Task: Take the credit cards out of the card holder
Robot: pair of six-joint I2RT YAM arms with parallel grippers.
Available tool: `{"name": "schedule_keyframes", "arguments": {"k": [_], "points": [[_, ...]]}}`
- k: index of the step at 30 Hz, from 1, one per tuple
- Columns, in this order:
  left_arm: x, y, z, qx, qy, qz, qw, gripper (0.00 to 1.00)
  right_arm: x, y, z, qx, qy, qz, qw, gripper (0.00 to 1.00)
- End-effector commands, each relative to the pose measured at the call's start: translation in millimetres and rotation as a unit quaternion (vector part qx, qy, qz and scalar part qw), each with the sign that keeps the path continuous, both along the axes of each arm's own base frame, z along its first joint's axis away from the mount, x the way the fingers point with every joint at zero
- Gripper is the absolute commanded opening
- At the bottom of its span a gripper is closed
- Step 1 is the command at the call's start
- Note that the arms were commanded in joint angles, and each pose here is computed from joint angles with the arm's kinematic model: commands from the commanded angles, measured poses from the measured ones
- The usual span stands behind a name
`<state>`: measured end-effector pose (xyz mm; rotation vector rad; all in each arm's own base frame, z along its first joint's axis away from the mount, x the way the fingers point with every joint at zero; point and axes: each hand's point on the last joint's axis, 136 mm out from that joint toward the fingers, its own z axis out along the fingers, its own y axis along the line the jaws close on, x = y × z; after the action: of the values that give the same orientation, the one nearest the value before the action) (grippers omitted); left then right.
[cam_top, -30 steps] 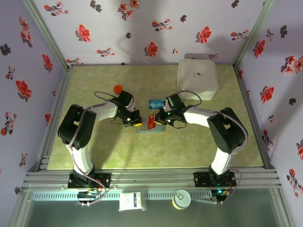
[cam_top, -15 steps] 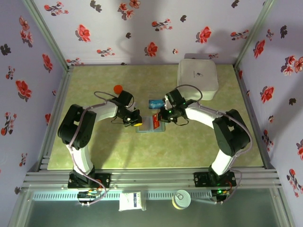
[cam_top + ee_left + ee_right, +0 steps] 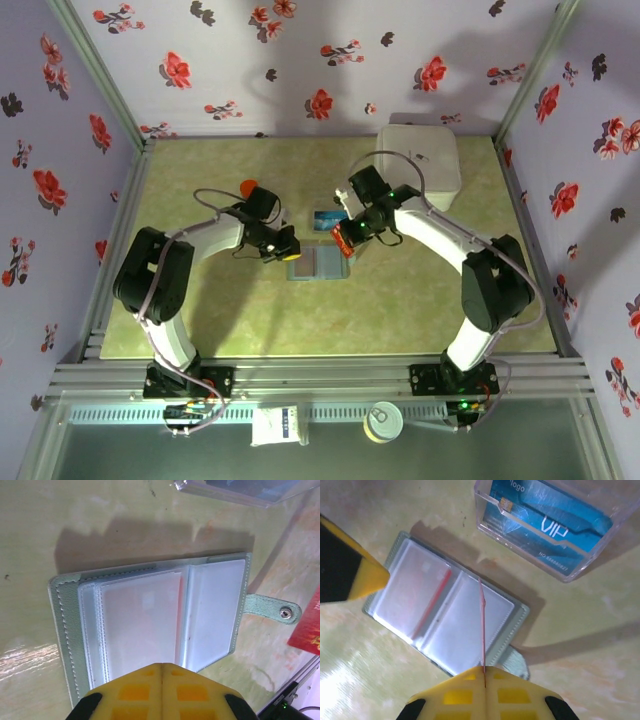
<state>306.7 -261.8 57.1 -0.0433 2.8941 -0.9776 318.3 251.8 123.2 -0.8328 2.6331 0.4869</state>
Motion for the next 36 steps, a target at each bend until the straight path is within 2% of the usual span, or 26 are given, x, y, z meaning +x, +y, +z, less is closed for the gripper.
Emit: {"name": "schedule_keyframes", "arguments": {"k": [1, 9, 15, 24, 36], "points": [[3, 4, 12, -0.012, -0.015, 0.003, 1.000, 0.00, -1, -14, 14, -0.060, -0.038, 0.095, 0.993, 0.00], [1, 15, 11, -0.010, -0.014, 0.012, 1.000, 0.00, 7, -18, 25, -0.130, -0.059, 0.238, 0.961, 0.00], [1, 27, 12, -0.007, -0.014, 0.020, 1.000, 0.00, 19, -10, 30, -0.145, -0.070, 0.312, 0.936, 0.00], [3, 34, 12, -0.006, -0.012, 0.027, 1.000, 0.00, 58, 15, 42, -0.108, -0.108, 0.351, 0.924, 0.00], [2, 42, 8, 0.001, -0.002, 0.040, 0.999, 0.00, 117, 30, 40, -0.079, -0.143, 0.354, 0.921, 0.00]]}}
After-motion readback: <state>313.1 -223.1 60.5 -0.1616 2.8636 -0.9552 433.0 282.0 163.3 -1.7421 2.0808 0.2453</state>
